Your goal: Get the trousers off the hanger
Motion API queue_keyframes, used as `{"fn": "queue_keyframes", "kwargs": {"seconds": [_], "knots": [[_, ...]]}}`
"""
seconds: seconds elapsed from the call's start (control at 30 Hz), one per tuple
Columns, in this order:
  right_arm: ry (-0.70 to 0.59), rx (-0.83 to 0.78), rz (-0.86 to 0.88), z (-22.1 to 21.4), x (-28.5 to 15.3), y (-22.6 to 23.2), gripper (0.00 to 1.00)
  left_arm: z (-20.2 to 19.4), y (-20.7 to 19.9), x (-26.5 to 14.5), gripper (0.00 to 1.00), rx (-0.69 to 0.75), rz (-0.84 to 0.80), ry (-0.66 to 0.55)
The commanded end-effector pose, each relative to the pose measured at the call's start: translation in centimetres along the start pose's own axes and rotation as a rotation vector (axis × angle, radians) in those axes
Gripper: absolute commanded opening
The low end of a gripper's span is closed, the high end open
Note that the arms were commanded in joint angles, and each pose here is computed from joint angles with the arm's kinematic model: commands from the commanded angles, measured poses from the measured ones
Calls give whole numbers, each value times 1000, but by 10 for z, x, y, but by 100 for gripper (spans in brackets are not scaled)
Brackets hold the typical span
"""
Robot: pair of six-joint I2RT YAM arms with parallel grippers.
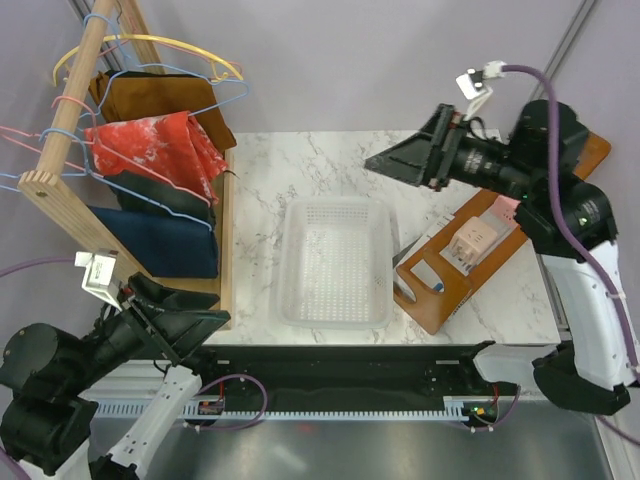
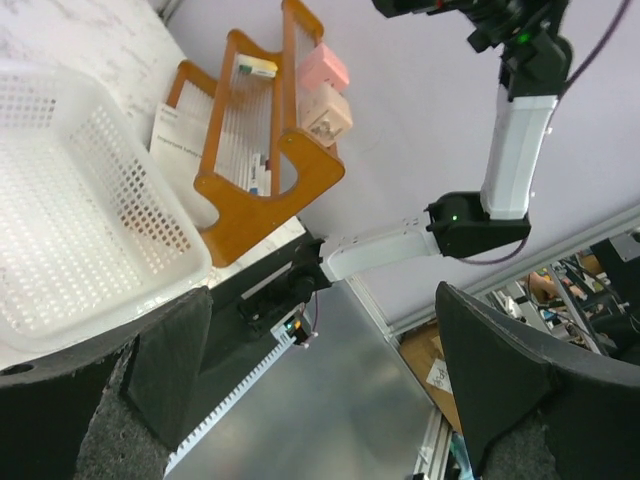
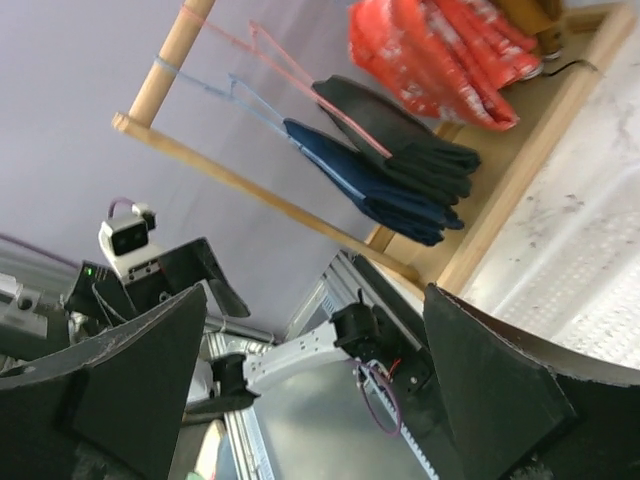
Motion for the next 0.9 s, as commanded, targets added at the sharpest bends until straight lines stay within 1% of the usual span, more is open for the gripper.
{"fn": "queue_keyframes", "kwargs": {"seconds": [0.0,0.03,0.07,0.1,0.13,0.17,0.2,0.23,0.27,0.3,0.33,0.37,0.4,0.43,0.47,0.5,0.57,0.63,0.73,0.8,0.87], "knots": [[57,-90,39,-29,49,29,96,2,-4,-13,100,17,32,-38],[52,-107,-8,-33,69,27,96,4,-5,-20,100,28,47,-96],[109,-134,33,-55,79,45,96,6,-6,-24,100,38,44,-116],[104,-183,40,-58,85,54,97,6,-6,-27,100,43,46,-128],[135,-204,-2,-72,111,47,96,7,-4,-30,100,43,59,-144],[176,-230,30,-92,120,60,96,3,-2,-34,99,40,67,-119],[203,-260,33,-105,140,60,96,0,1,-37,97,34,87,-103],[182,-325,39,-111,151,64,96,1,8,-37,97,18,141,-105],[201,-372,73,-128,156,76,95,-1,10,-42,96,11,171,-96],[204,-430,103,-139,172,81,92,-5,18,-46,94,-3,233,-84],[211,-448,117,-147,182,83,90,-7,22,-48,94,-16,272,-81],[217,-456,134,-155,189,87,81,-7,21,-53,93,-14,283,-85],[219,-462,154,-164,206,87,77,-10,27,-56,92,-22,332,-80],[221,-481,172,-170,214,88,74,-10,29,-59,91,-29,355,-86],[219,-492,181,-175,219,89,67,-11,29,-63,89,-32,372,-91],[219,-507,188,-182,231,86,66,-15,39,-71,88,-49,451,-89],[215,-541,187,-188,241,81,66,-18,46,-80,85,-97,512,-92],[214,-567,186,-193,250,77,66,-22,50,-85,79,-129,516,-90],[205,-607,171,-195,258,70,68,-26,53,-92,77,-198,487,-110],[208,-626,168,-197,262,67,71,-25,57,-95,77,-202,497,-139],[213,-621,149,-197,267,59,71,-24,57,-95,77,-197,493,-132]]}}
Point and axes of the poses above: each gripper's point midway between its finger pads, its own x axis out along the fingers, its own y axis along the line the jaws close on, z = x × y, the point moved 6 cm from there along -x, back along the fingers, and after that the axes turned 3 degrees about -x, right-handed, at the moved point
